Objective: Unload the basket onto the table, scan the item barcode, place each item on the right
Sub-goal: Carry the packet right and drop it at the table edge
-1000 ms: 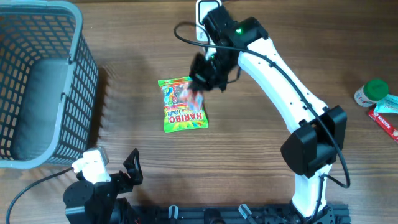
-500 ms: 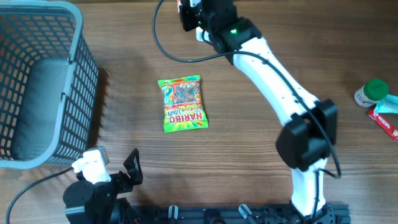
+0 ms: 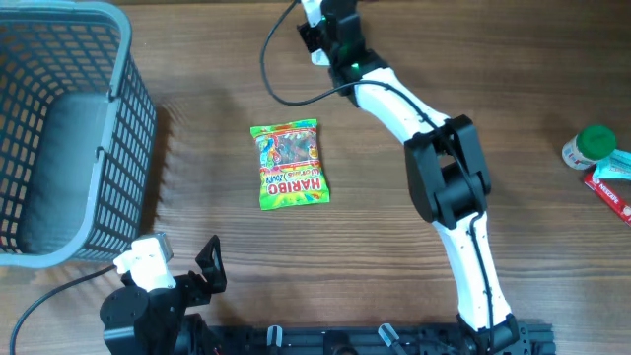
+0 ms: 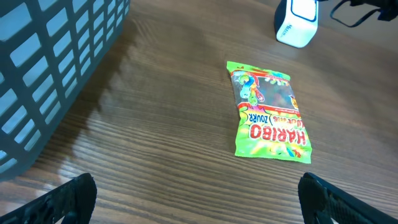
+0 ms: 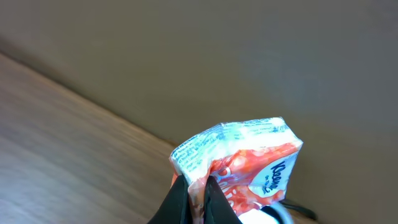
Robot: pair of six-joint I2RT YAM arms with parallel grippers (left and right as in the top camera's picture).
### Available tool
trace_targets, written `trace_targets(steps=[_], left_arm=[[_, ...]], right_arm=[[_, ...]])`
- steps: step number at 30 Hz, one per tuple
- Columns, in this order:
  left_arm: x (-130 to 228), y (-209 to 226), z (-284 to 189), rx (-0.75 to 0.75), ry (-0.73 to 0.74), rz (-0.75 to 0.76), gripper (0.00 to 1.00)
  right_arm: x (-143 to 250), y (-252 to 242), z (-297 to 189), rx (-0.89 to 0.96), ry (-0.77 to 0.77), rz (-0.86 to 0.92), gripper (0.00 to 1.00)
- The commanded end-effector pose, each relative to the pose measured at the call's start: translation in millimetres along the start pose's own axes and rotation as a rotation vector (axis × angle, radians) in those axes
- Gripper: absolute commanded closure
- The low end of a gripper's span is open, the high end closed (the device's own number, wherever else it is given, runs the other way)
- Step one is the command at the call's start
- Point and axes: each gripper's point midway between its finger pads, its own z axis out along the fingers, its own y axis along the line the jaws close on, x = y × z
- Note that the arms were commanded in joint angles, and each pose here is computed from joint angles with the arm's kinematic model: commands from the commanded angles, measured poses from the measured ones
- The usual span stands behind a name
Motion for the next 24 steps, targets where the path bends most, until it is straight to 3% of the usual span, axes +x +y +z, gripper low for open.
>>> trace_targets(steps=[1,7,13,15,20,24], left_arm=[[0,-4,-1,0.023,-0.005,-0.004,0.00],[0,-4,-1,0.023,-0.005,-0.004,0.00],[0,-4,-1,0.023,-0.005,-0.004,0.00],[0,-4,-1,0.023,-0.005,-0.004,0.00],[0,-4,-1,0.023,-0.005,-0.004,0.00],[0,-4,-1,0.023,-0.005,-0.004,0.00]], right_arm=[[6,-5,0,0.020,0.027,-0.018,0.96],[-7,-20,-42,-0.009,0.189,0.005,0.96],[-38,-101,-145,0.112,0.376,0.135,0.96],[-21,-143,-176,0.207,0.471,0.199,0.96],[83,-285,-235,0.529,0.704,0.464,0.96],[161,-336,-244,0.577,0.792,0.603,0.96]])
